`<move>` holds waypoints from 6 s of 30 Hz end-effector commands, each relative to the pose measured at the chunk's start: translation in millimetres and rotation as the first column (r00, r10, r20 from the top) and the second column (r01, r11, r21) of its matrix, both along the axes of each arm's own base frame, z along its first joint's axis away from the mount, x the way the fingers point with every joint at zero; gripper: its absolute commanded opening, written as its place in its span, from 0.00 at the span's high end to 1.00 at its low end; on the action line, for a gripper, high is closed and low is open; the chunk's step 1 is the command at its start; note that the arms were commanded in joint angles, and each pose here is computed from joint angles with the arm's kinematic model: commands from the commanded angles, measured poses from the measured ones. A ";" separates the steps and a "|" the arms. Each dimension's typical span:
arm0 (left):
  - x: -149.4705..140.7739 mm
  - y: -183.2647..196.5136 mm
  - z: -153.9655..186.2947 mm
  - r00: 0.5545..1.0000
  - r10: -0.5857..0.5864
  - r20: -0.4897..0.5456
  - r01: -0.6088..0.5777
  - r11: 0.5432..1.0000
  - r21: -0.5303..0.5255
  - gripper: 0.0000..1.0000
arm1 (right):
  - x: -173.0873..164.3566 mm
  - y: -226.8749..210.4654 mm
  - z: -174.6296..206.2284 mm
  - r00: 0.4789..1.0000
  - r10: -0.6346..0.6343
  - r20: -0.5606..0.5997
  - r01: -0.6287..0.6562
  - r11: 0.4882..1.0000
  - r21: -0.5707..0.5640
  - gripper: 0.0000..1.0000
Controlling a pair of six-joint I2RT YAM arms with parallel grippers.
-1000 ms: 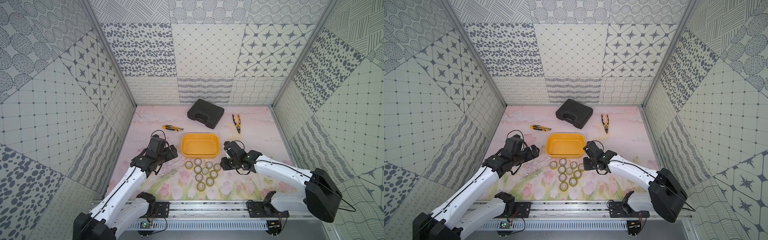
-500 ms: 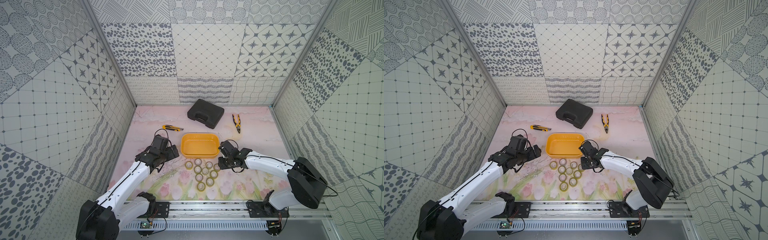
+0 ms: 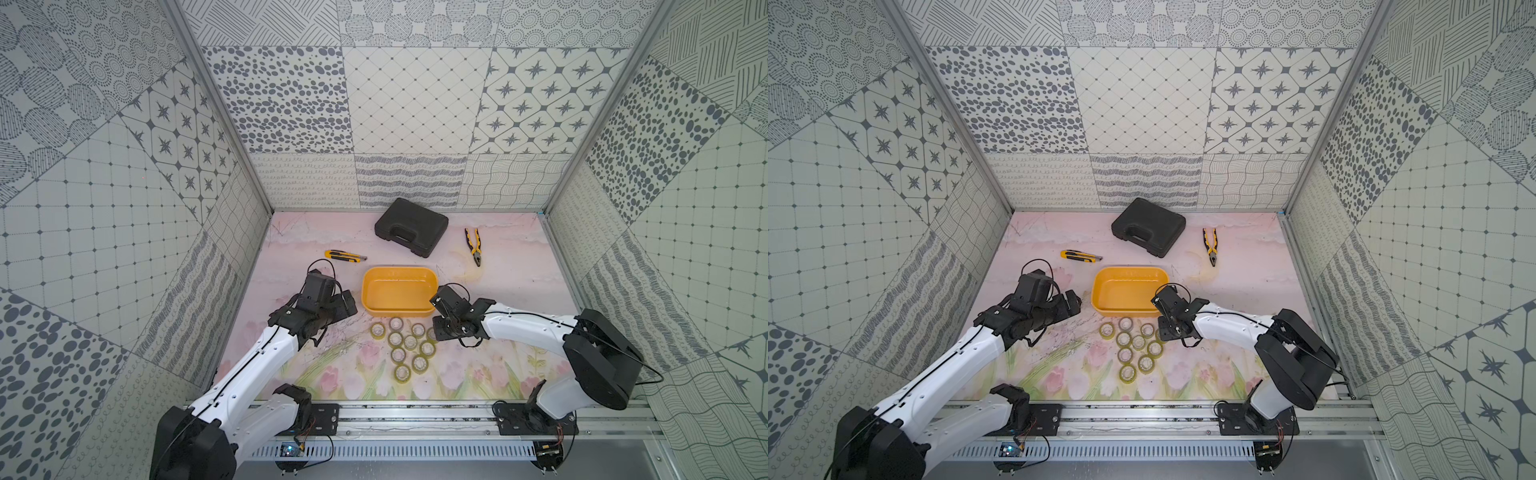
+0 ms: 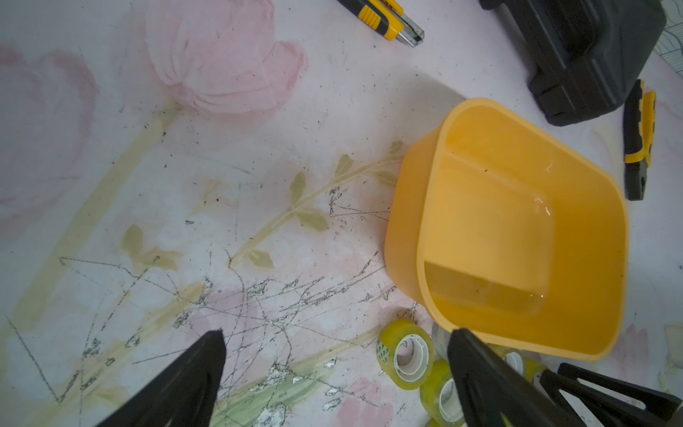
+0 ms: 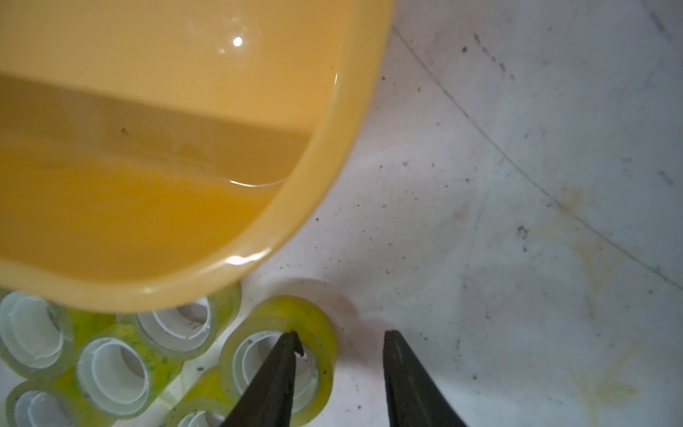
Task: Put the transparent tape into the storage box
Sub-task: Pick up the tape at the center of the board, then place the tape in the storage box, then move the tape to the center of the board.
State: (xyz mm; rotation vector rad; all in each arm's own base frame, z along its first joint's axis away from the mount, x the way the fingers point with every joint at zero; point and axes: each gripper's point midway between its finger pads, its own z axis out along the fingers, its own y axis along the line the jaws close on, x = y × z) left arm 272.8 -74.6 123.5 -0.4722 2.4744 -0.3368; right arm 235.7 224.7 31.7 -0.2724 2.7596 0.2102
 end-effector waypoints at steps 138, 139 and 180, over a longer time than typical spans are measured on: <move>-46.4 -4.2 35.8 0.998 0.058 -0.007 -0.058 0.973 -0.224 0.01 | -98.3 78.6 33.9 0.940 0.341 0.012 -0.340 0.932 0.124 0.64; -46.2 -5.1 34.4 0.998 0.056 -0.006 -0.056 0.972 -0.230 0.01 | -99.2 79.8 32.0 0.941 0.339 0.007 -0.337 0.934 0.123 0.64; -43.3 -2.0 27.8 0.999 0.036 -0.002 -0.036 0.983 -0.178 0.01 | -114.9 52.6 17.1 0.967 0.254 -0.034 -0.252 0.967 0.048 0.59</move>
